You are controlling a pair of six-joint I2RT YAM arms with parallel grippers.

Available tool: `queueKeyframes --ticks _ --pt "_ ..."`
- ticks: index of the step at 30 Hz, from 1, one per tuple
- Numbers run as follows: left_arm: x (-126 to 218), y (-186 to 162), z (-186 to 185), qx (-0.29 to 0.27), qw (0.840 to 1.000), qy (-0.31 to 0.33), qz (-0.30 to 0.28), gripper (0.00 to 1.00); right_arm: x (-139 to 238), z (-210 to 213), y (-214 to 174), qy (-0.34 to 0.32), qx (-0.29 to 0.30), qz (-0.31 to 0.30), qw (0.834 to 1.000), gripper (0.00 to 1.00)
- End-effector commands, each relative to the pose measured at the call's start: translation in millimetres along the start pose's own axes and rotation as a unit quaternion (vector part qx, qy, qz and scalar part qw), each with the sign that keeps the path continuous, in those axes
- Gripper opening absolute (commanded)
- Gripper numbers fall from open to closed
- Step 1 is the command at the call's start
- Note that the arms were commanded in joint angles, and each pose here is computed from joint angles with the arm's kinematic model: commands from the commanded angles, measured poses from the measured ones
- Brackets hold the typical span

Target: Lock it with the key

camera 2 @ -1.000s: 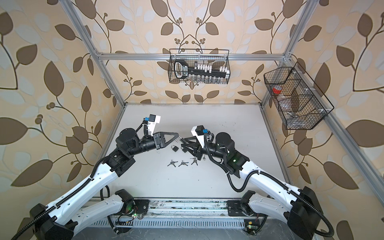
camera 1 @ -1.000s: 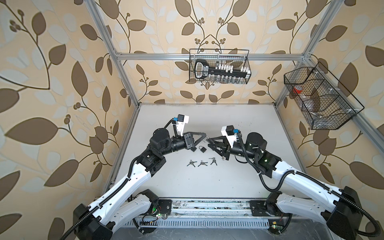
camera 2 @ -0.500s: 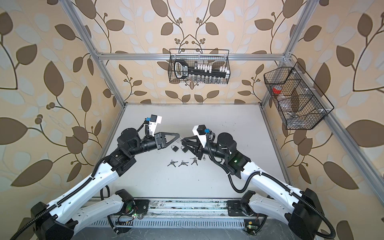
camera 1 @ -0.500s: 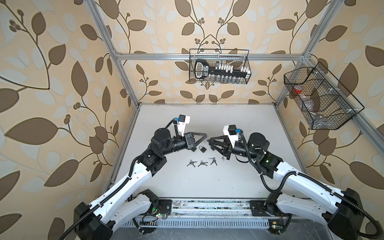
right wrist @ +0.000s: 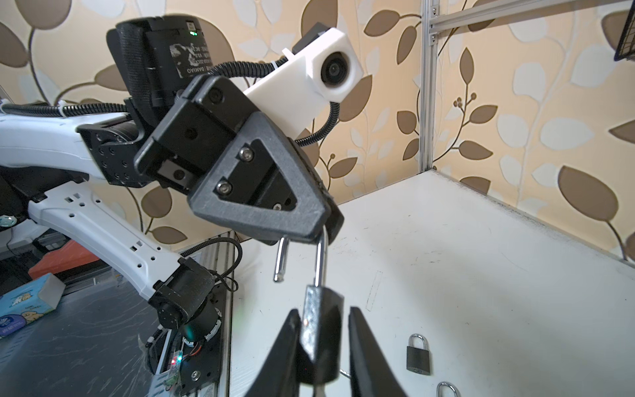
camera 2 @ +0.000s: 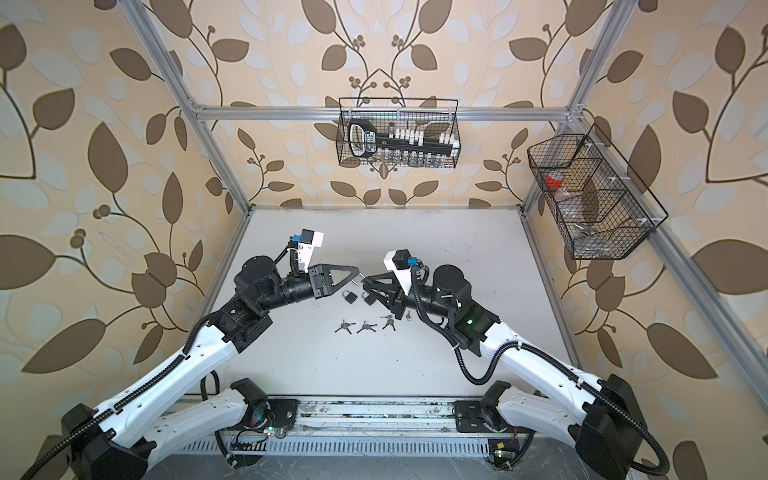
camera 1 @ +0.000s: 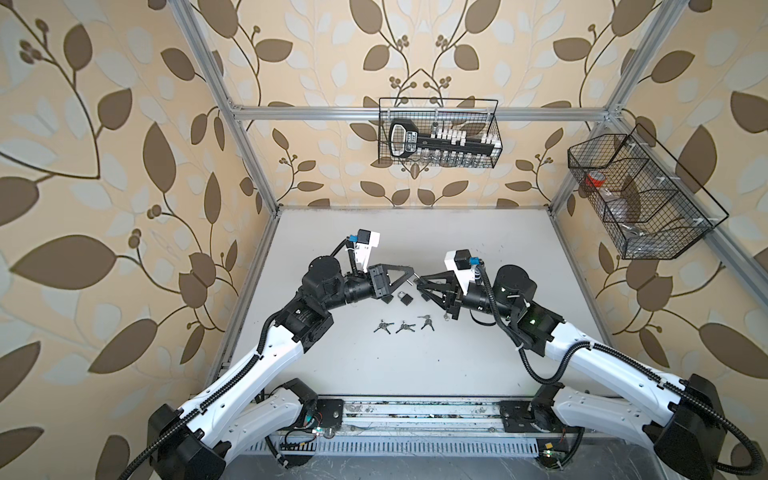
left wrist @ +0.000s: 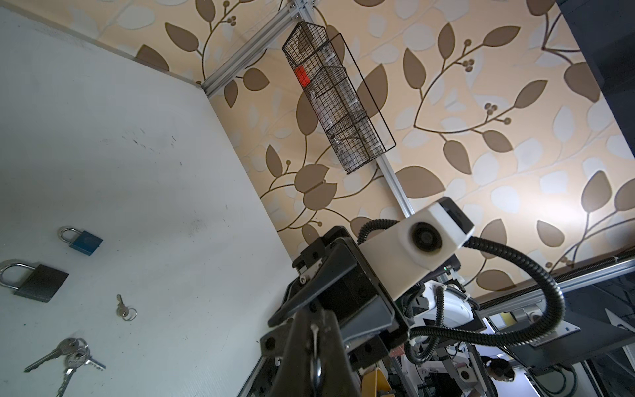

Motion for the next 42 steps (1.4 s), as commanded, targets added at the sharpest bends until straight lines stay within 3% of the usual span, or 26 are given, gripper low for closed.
queueKeyframes --ticks 1,5,8,14,18,25,42 --pt "3 10 -26 -0.034 0.998 -0.040 -0.016 0.00 -1 3 8 0.004 0.001 -0.007 1.000 0.19" --pt "4 9 -36 -0.062 0.997 -0.054 -0.004 0.00 4 4 20 0.000 -0.023 -0.022 0.999 0.11" --pt "7 12 -52 -0.104 0.993 -0.061 0.013 0.00 10 11 39 0.029 -0.052 -0.039 0.997 0.00" --pt "16 23 -79 -0.190 0.980 -0.054 0.013 0.00 20 26 71 0.102 -0.095 -0.044 0.989 0.00" --pt "21 24 -100 -0.222 0.971 -0.087 0.022 0.00 23 41 86 0.160 -0.119 -0.028 0.980 0.00" --pt "25 21 -109 -0.228 0.967 -0.108 0.031 0.00 33 64 109 0.229 -0.151 -0.023 0.961 0.00" --pt "16 8 -95 -0.177 0.977 -0.106 0.049 0.00 31 50 119 0.169 -0.133 -0.058 0.975 0.00"
Point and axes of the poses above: each gripper's point midway between its finger pads, its own x axis back along the fingers, its own z axis along the line the jaws close on, y = z × x, the point moved 3 cm from there along x, back along the fingers, and after that the axes turned 1 degree about -x, right-handed, at the moved point
